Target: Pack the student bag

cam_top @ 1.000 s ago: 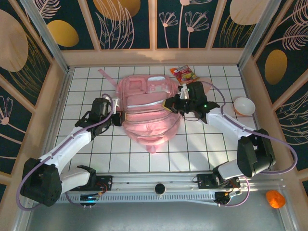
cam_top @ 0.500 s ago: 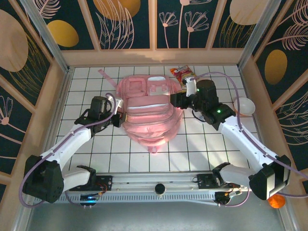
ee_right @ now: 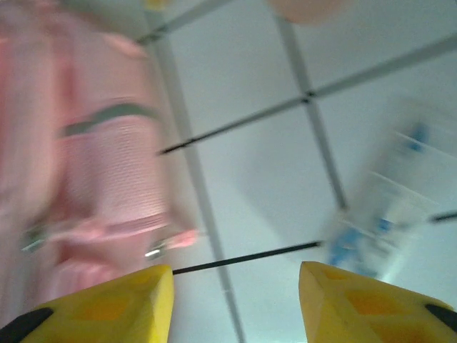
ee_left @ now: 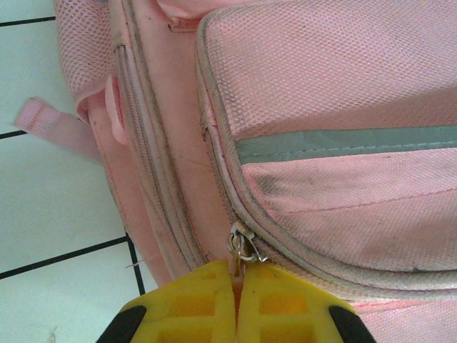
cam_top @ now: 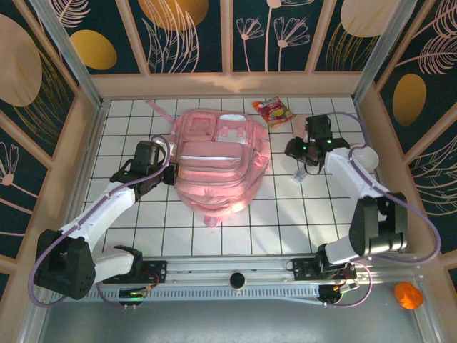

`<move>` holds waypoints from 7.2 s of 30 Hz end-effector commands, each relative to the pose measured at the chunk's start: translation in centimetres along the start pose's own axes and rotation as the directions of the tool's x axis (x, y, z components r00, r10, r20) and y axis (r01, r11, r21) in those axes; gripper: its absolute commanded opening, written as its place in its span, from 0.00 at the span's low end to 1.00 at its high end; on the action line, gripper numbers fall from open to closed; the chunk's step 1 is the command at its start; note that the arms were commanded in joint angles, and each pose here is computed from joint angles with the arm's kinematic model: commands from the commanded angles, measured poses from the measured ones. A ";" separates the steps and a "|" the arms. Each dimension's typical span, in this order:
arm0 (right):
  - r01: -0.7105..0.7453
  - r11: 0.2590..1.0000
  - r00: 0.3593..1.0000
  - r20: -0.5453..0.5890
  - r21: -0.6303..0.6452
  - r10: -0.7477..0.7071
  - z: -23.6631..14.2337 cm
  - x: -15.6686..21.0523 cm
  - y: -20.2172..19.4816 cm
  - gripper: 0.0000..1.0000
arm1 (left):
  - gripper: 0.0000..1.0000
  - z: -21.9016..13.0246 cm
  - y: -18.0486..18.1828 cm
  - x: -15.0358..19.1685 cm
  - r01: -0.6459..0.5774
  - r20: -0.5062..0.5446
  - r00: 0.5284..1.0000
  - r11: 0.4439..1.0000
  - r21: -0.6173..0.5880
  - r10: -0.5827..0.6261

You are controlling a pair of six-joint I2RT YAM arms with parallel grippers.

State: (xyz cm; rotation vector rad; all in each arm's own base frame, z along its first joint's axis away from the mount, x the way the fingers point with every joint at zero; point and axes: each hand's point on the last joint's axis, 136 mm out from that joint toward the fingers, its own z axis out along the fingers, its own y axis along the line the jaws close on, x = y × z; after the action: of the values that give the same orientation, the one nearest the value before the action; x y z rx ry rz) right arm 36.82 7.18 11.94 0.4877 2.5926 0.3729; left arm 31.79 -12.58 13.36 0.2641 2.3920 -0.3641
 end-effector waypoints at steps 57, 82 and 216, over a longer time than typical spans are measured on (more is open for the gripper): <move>0.018 0.989 0.997 0.083 -0.150 -0.006 -3.8 3.4 2.4 0.35 | 0.50 -0.6 -9.4 -4.9 -0.809 0.345 0.553 0.588 0.004 0.759; 0.981 0.095 0.195 0.835 -0.171 -0.514 -16.9 10.7 22.4 0.18 | 0.00 -2.8 -13.1 -9.7 -0.568 0.404 0.797 0.785 0.247 0.450; -0.083 0.822 0.991 -0.133 -0.563 0.008 -4.6 16.4 15.6 0.41 | 0.71 0.8 -2.8 -1.1 -0.998 0.199 -0.042 -0.032 -0.055 0.979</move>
State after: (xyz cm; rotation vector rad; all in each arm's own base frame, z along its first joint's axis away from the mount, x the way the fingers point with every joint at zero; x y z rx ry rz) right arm 25.62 27.03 14.74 0.2370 2.4163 1.1331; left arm 32.32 -14.20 14.41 1.8028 1.4293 0.2583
